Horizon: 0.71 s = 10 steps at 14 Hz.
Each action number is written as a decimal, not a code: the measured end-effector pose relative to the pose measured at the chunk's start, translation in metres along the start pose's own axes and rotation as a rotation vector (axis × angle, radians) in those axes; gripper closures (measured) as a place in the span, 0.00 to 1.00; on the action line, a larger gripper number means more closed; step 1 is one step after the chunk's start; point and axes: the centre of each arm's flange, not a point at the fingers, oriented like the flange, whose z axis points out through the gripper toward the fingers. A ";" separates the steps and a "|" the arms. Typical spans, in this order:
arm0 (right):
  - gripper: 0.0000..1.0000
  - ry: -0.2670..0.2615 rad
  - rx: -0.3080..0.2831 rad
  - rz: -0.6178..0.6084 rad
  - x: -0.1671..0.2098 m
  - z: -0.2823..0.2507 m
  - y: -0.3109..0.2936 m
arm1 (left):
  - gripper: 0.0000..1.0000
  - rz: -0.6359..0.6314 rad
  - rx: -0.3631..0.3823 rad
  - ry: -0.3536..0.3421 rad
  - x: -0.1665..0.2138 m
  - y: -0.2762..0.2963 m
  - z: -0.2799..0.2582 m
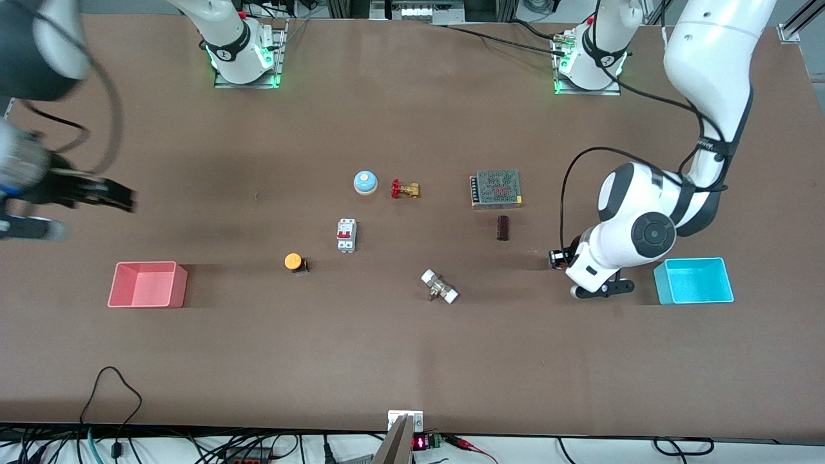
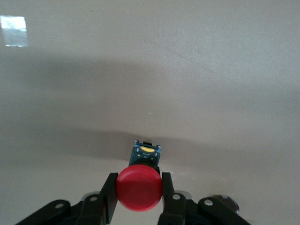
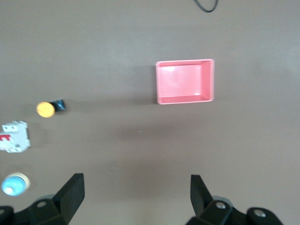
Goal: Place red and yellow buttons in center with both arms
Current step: 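Place the yellow button on the table while the left gripper carries the red button, then set the red button on the table and open the left gripper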
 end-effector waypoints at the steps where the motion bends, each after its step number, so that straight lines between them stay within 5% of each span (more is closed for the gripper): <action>1: 0.00 -0.003 0.004 -0.004 -0.006 -0.004 0.021 | 0.59 -0.001 -0.004 0.002 0.002 0.000 0.006; 5: 0.00 -0.034 0.019 -0.017 -0.021 0.004 0.024 | 0.55 -0.006 -0.008 0.008 0.004 -0.001 0.008; 10: 0.00 -0.037 0.025 -0.024 -0.024 0.011 0.018 | 0.12 -0.033 -0.018 0.069 0.013 -0.017 -0.042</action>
